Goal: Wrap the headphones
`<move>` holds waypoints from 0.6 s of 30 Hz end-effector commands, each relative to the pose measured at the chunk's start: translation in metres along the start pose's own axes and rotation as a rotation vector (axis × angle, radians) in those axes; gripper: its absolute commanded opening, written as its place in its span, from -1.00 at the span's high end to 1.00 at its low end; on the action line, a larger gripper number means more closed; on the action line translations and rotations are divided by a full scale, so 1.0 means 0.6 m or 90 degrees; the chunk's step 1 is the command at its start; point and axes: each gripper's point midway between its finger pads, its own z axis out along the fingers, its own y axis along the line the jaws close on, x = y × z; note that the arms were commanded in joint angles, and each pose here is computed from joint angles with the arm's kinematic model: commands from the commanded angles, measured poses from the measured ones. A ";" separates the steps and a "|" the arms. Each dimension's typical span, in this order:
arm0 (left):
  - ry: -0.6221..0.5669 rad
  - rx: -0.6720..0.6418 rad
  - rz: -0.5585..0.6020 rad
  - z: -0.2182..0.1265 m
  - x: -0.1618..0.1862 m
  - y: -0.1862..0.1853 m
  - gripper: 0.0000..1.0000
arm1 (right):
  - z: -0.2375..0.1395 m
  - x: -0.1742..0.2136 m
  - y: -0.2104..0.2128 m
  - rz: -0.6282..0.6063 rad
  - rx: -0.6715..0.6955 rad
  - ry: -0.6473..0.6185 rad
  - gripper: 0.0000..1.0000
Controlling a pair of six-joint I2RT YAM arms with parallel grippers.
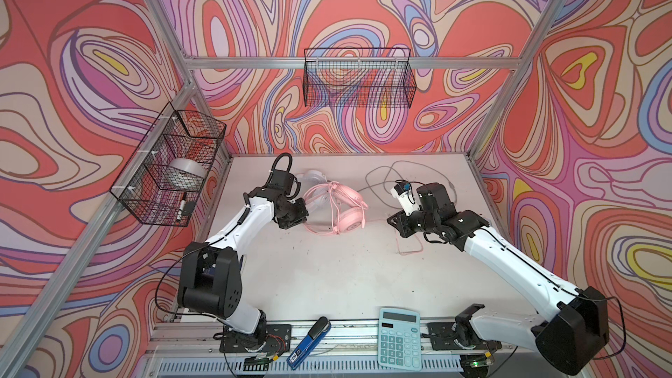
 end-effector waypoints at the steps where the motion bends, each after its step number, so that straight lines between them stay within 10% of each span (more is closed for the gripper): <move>1: -0.030 0.016 -0.034 -0.021 -0.026 -0.022 1.00 | -0.013 -0.027 0.090 -0.109 -0.125 -0.036 1.00; 18: -0.020 -0.027 -0.030 -0.011 -0.018 -0.025 1.00 | -0.003 -0.205 0.271 -0.185 -0.303 -0.220 1.00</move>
